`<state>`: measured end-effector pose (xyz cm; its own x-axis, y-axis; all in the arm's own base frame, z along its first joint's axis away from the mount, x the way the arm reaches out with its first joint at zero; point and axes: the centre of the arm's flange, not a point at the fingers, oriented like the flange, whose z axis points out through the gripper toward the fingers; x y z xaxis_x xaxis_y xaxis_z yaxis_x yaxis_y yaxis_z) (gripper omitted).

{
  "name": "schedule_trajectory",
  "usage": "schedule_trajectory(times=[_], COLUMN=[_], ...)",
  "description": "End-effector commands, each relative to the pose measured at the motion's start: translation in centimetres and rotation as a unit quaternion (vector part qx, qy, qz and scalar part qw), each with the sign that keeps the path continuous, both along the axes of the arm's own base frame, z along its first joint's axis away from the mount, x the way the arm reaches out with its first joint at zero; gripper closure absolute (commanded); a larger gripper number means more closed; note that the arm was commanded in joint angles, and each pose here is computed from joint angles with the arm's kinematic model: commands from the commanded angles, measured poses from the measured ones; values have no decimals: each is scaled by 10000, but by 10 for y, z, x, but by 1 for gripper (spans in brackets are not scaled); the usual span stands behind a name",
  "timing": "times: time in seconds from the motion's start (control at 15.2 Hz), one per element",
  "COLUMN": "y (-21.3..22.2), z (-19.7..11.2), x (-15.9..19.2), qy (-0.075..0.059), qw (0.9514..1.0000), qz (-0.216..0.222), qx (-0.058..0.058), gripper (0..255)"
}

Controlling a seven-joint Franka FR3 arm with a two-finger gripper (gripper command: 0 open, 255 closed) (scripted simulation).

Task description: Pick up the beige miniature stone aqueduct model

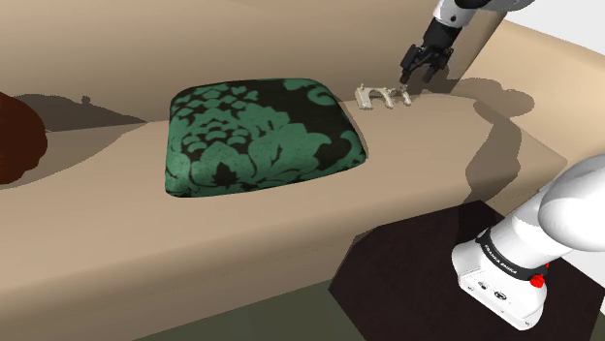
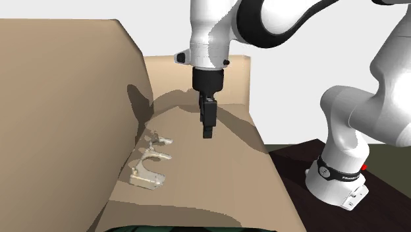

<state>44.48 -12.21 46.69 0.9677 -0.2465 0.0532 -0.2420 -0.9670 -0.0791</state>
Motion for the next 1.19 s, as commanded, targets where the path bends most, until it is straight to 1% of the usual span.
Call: schedule_trajectory(times=[0.0, 0.99, 1.12], y=[-14, -119, -119], z=[-16, -137, -142], x=[16, 128, 129], qy=[6, 95, 96], qw=[10000, 9992, 9991], qz=[-38, -316, -317], qx=[-33, -245, -245], gripper=[0, 0, 0])
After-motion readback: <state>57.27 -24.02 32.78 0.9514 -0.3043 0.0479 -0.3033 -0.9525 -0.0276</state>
